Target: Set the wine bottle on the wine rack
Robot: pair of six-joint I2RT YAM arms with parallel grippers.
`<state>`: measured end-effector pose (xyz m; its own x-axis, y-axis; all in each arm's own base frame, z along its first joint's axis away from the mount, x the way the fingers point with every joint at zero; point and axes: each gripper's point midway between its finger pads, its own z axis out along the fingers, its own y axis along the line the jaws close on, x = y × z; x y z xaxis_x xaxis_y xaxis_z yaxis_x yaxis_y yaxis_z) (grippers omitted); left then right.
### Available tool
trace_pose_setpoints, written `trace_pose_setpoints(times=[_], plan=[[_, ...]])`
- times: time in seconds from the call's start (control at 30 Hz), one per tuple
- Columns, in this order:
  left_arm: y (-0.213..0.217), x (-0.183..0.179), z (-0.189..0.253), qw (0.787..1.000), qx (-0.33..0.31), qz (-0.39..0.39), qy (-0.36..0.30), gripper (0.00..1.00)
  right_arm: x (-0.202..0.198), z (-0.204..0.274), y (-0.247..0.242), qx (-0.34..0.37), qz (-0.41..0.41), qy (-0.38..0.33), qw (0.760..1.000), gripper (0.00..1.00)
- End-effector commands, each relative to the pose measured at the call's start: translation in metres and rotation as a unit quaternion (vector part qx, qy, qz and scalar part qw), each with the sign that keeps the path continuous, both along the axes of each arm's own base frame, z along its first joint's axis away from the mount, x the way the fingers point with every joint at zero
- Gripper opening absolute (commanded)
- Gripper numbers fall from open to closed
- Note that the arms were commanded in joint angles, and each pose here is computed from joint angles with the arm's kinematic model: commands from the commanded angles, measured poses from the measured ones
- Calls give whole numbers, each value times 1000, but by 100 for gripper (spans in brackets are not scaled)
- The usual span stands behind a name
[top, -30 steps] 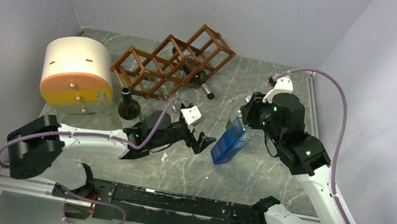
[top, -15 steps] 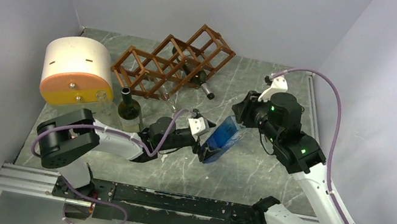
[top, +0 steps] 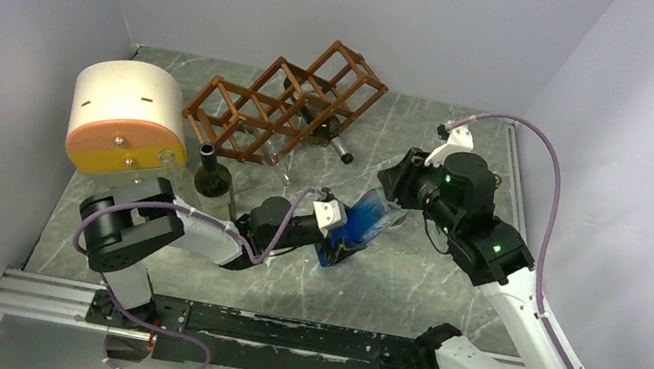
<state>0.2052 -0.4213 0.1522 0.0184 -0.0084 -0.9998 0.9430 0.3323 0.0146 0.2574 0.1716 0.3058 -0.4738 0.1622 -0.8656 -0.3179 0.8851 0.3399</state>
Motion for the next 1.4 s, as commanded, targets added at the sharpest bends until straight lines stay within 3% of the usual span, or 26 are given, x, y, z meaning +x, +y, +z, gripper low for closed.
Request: trace_pose_setpoints(times=[0.0,0.1,0.17,0.2,0.3,0.47,0.63,0.9,1.17,1.37], plan=[[0,0,24,998,-45,2,-43,71,4,44,13,87,4,-53,995,0],[8,4,34,996,-63,23,-60,40,3,41,11,79,4,-47,996,0],[15,6,42,993,-71,37,-81,9,1,38,9,62,7,-44,997,1],[18,7,47,992,-76,43,-90,7,0,37,8,52,11,-43,998,11],[26,8,61,987,-77,54,-129,7,-4,34,8,22,32,-40,998,37],[28,15,72,975,-8,56,-217,7,-10,47,5,-10,58,-62,996,60],[28,26,90,943,77,55,-319,7,-15,61,-2,-61,82,-79,992,67],[32,45,138,867,148,85,-469,7,-31,46,-19,-120,97,-62,986,75],[36,39,174,824,144,88,-541,7,-57,24,-25,-126,133,-53,982,86],[35,27,198,783,132,77,-603,7,-64,-4,-23,-126,147,-21,981,86]])
